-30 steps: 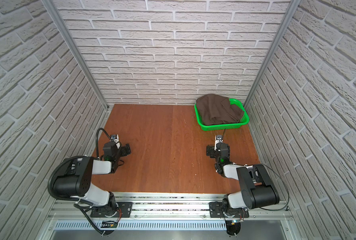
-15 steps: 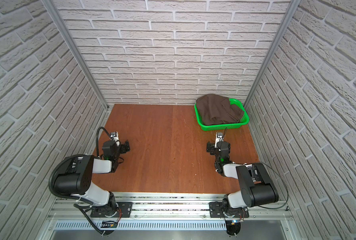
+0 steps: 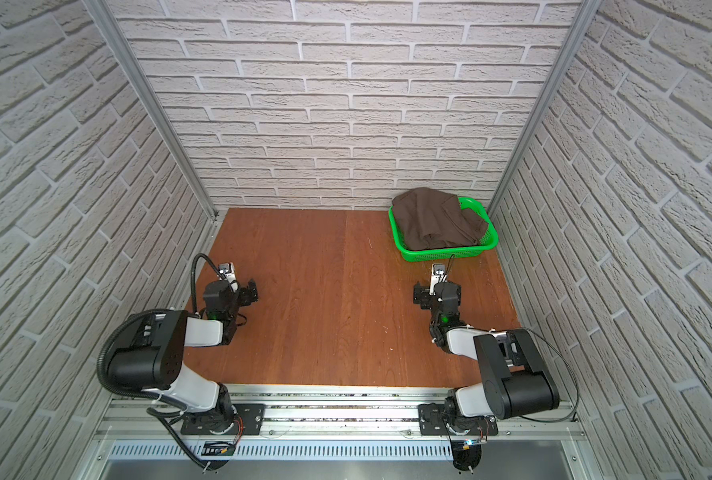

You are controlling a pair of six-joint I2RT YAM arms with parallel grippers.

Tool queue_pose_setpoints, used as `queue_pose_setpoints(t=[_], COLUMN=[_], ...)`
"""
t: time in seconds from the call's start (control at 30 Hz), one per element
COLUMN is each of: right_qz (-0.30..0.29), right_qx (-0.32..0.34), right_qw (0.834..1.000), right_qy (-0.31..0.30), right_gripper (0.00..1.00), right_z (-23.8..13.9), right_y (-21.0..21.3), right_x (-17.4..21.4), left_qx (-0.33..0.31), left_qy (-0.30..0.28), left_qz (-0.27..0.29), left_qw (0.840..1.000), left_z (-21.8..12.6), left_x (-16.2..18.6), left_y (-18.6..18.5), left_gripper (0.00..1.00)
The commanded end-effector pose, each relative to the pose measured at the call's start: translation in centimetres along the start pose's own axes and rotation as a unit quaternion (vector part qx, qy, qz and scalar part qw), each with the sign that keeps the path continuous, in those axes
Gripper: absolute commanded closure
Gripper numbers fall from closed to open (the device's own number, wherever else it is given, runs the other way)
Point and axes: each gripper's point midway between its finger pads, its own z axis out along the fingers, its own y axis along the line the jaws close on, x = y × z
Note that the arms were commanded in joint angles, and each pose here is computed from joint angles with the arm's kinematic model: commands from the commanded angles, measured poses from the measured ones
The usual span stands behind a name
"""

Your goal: Fold and stack the trousers

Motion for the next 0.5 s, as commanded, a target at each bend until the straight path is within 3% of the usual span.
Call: queue_pose_setpoints(t=[0.0,0.2,0.23,0.33,0.47], right_qz=[0.045,0.102,0.102,0.095,0.086], right_qx=[0.056,0.096,0.102,0.113,0.107], right_qw=[0.997,0.988,0.985,0.978,0.974], right_qy=[-0.007,0.071,0.093,0.146,0.183], right_gripper=[0.00,0.00,0.00,0.00,0.00], right_z=[-1.9,-2.1,-1.6,0.7,4.7], right_y=[-2.0,-2.8,-2.7,-2.2,-0.9], right_x=[-6.9,-13.5,-14.1,-15.6,-16.4], left_qx=[-0.079,-0.095,-0.089,-0.061,0.008], left_qy=[-0.040,0.032,0.057,0.103,0.124], left_qz=[-0.002,-0.066,-0.066,-0.058,-0.066], left_qw=[0.996,0.993,0.992,0.991,0.990], left_z=[-1.7,-3.8,-4.1,-4.7,-5.6], left_x=[-6.1,-11.4,-11.5,-11.4,-10.5], left_y=[2.1,1.9,1.4,-1.3,-5.8], left_gripper=[0.06,0.07,0.02,0.02,0.02])
